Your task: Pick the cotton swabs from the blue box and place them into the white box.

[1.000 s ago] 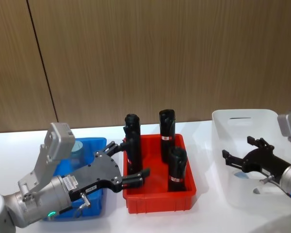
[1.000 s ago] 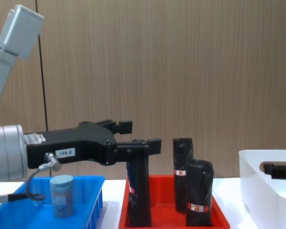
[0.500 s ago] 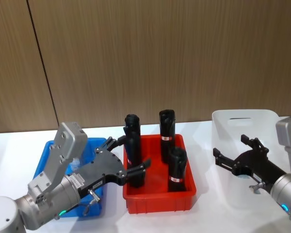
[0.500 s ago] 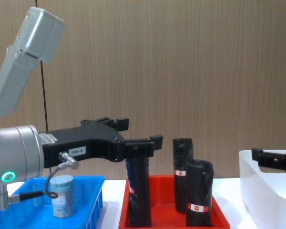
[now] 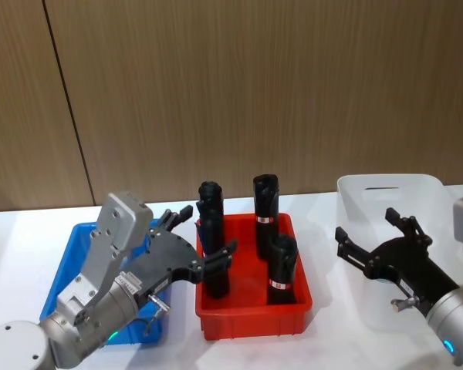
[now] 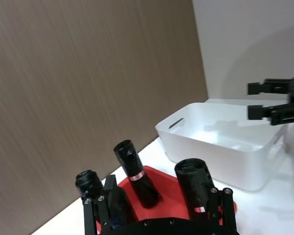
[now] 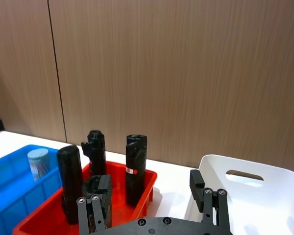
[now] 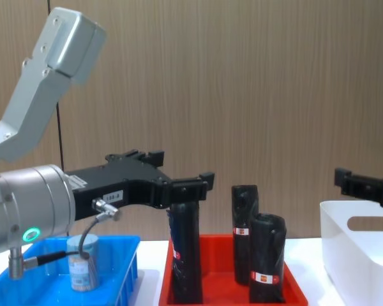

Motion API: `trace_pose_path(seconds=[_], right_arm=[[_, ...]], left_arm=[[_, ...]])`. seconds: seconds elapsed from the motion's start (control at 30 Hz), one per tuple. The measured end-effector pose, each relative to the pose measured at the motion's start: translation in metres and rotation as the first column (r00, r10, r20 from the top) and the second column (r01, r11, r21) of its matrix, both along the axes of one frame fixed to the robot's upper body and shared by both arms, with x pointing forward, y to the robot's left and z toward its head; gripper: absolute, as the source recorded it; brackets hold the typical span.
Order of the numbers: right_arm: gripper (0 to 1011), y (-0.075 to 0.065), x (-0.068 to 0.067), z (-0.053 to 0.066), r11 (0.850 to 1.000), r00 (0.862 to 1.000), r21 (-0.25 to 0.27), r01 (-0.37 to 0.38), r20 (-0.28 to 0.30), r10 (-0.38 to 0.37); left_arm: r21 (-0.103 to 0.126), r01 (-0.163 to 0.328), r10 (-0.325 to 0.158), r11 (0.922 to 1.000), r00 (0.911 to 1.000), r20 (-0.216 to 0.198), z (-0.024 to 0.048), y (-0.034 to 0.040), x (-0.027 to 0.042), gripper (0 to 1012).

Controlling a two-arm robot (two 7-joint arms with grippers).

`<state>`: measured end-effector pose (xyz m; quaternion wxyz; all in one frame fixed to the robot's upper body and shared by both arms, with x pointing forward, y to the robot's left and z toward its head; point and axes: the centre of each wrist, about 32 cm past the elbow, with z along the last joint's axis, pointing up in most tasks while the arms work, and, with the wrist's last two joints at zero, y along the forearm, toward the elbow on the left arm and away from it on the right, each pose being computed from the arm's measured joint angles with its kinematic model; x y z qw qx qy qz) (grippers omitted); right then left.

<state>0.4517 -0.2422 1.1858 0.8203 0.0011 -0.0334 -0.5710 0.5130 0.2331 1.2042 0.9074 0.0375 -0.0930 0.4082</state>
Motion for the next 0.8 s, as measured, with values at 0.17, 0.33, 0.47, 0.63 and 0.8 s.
trace_pose_path(seconds=[0.17,0.33,0.47,0.63,0.8], right_arm=[[1001,0.004,-0.006,0.002,1.0,1.0,0.012,0.011,0.013,-0.011],[1002,0.005,-0.008,0.003,1.0,1.0,0.016,0.015,0.016,-0.015],[1001,0.005,-0.008,0.003,1.0,1.0,0.016,0.015,0.016,-0.015],[1001,0.005,-0.008,0.003,1.0,1.0,0.016,0.014,0.017,-0.015],[1001,0.005,-0.008,0.003,1.0,1.0,0.016,0.014,0.016,-0.014]], left_arm=[[0.0,-0.051,0.051,0.9987,0.9986,0.015,-0.0003,-0.0067,-0.0038,1003],[-0.001,-0.098,0.098,0.9952,0.9948,0.029,-0.0004,-0.0127,-0.0073,1003],[-0.002,-0.127,0.127,0.992,0.9912,0.039,-0.0002,-0.0165,-0.0095,1003],[-0.007,-0.185,0.185,0.9826,0.981,0.058,-0.0001,-0.0242,-0.0141,1003],[-0.012,-0.228,0.228,0.9737,0.971,0.072,0.0,-0.0297,-0.0177,1003]])
